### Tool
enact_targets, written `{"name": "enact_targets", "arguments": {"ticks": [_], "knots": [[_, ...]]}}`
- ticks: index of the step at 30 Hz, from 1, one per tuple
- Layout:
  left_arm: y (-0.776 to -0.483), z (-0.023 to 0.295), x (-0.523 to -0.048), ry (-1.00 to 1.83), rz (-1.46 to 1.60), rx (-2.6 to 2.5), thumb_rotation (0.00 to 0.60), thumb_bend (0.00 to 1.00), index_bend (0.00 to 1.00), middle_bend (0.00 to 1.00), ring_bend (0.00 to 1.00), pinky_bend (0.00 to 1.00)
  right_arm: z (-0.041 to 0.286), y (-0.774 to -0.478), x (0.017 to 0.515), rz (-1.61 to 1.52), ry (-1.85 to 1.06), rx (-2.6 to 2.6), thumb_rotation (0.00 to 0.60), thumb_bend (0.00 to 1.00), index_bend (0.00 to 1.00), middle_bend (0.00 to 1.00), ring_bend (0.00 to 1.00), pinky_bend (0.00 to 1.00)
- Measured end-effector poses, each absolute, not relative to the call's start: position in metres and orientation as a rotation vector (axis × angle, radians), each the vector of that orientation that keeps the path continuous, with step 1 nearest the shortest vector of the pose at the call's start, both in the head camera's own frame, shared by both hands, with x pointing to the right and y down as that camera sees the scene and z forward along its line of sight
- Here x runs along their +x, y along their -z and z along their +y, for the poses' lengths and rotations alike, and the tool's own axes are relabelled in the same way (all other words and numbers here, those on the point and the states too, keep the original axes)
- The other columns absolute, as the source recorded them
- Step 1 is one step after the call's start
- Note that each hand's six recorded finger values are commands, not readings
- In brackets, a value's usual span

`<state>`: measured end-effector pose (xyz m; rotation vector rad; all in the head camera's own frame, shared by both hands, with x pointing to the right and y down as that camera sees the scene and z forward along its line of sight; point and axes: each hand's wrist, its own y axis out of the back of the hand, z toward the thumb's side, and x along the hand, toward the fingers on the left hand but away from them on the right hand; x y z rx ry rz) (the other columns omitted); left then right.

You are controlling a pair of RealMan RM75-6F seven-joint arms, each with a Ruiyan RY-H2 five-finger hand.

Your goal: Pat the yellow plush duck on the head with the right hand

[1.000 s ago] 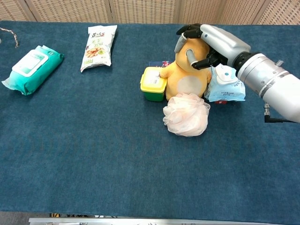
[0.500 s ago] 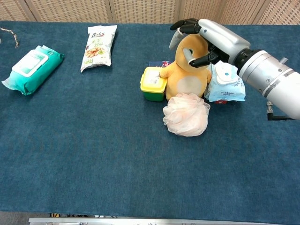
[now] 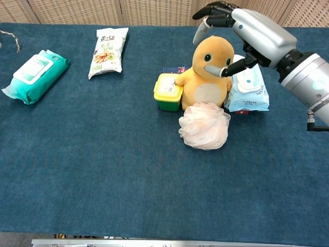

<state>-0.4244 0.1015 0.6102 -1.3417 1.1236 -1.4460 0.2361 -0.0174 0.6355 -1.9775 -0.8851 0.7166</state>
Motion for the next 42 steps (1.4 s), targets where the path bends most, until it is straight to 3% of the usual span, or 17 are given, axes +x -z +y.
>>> {"name": "enact_targets", "arguments": {"ticks": [9, 19, 31, 42], "knots": [[-0.608, 0.102, -0.424, 1.447, 1.124, -1.331, 0.600, 0.08, 0.35, 0.26, 0.14, 0.29, -0.007, -0.614, 0.269, -0.844, -0.831, -1.817, 0.600, 0.21, 0.41, 0.19, 0.04, 0.00], [-0.600, 0.103, -0.421, 1.429, 1.127, -1.312, 0.600, 0.08, 0.35, 0.26, 0.14, 0.29, 0.019, -0.594, 0.355, -0.935, -1.131, -1.527, 0.600, 0.22, 0.41, 0.19, 0.04, 0.00], [-0.598, 0.101, -0.425, 1.440, 1.133, -1.289, 0.600, 0.08, 0.35, 0.26, 0.14, 0.29, 0.053, -0.594, 0.433, -1.092, -1.375, -1.396, 0.600, 0.23, 0.41, 0.19, 0.04, 0.00], [-0.602, 0.102, -0.430, 1.469, 1.131, -1.281, 0.600, 0.08, 0.35, 0.26, 0.14, 0.29, 0.058, -0.595, 0.453, -1.159, -1.403, -1.406, 0.600, 0.23, 0.41, 0.19, 0.04, 0.00]]}}
